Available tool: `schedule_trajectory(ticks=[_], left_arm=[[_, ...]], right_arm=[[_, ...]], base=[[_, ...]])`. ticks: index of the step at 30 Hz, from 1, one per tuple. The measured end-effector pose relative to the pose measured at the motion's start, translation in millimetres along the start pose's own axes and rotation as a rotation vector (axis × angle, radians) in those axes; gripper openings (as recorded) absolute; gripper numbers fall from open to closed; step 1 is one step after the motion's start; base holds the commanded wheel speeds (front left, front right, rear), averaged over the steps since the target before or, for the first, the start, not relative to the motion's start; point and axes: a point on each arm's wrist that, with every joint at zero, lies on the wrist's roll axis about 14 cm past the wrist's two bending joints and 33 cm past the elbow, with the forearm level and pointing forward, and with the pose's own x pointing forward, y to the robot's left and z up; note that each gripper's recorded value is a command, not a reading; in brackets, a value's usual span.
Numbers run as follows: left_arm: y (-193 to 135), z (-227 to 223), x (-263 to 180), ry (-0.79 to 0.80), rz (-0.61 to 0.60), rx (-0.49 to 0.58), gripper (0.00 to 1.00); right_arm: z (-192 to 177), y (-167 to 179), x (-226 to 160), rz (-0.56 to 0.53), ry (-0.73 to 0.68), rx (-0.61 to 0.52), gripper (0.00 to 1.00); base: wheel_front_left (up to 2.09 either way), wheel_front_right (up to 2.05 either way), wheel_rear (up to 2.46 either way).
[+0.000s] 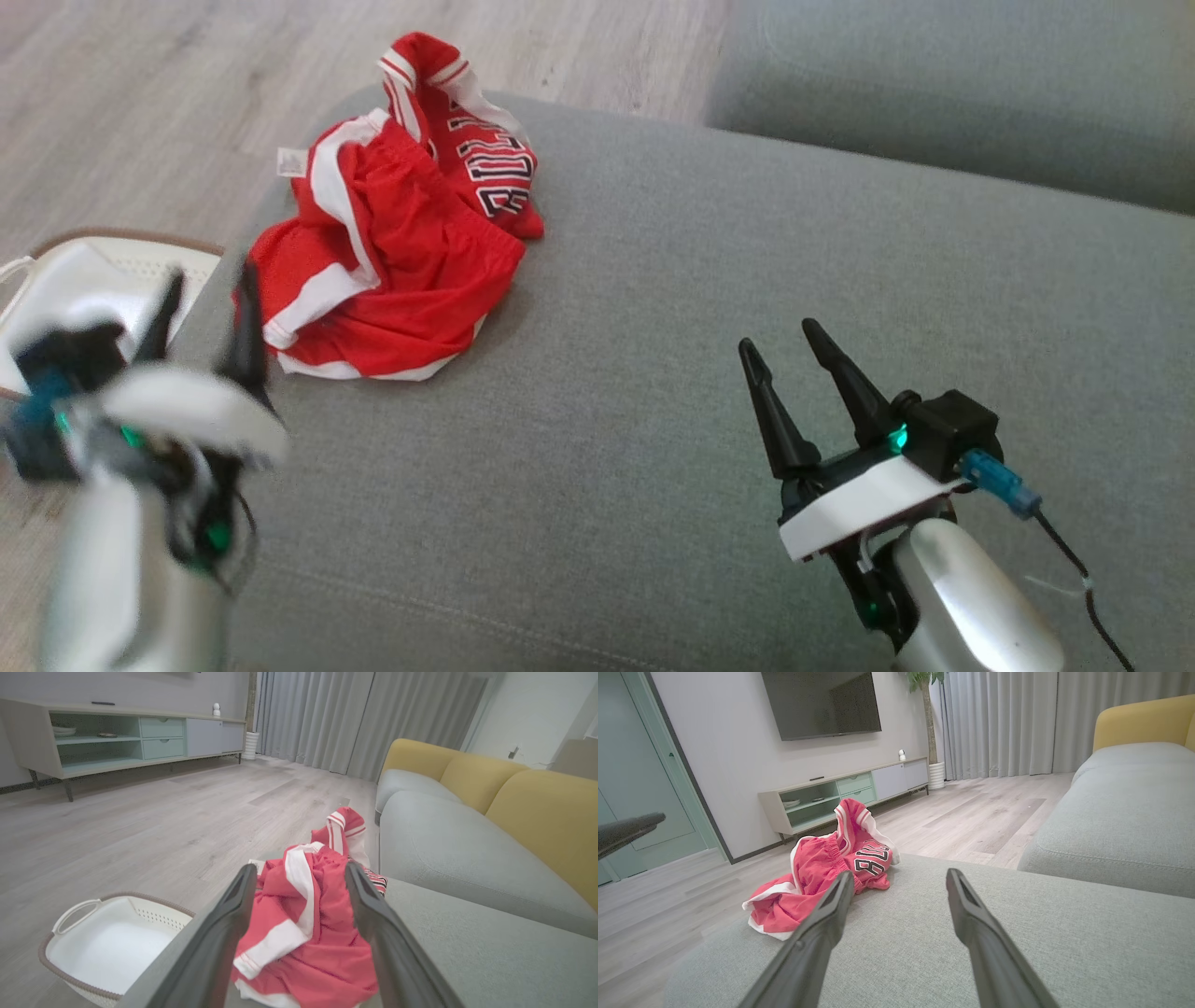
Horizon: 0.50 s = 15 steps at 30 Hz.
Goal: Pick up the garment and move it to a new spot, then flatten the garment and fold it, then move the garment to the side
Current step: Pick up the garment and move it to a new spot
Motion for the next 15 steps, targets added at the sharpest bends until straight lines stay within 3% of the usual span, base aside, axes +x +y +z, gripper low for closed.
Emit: schedule_trajectory(ticks=[7,15], left_arm=[[-5.1,17.4,59.9,0.143,-0.059,0.025,1.0],[-9.9,-72.3,94.8,0.6,-0.078,0.029,1.0]], right_arm=[[-5.2,-16.6,5.0,-0.021,0.002,0.018,1.0],[-8.5,-60.5,-1.7,-0.116,0.001,0.013,1.0]], base=[[0.0,0.0,0.0],[0.0,0.0,0.0]])
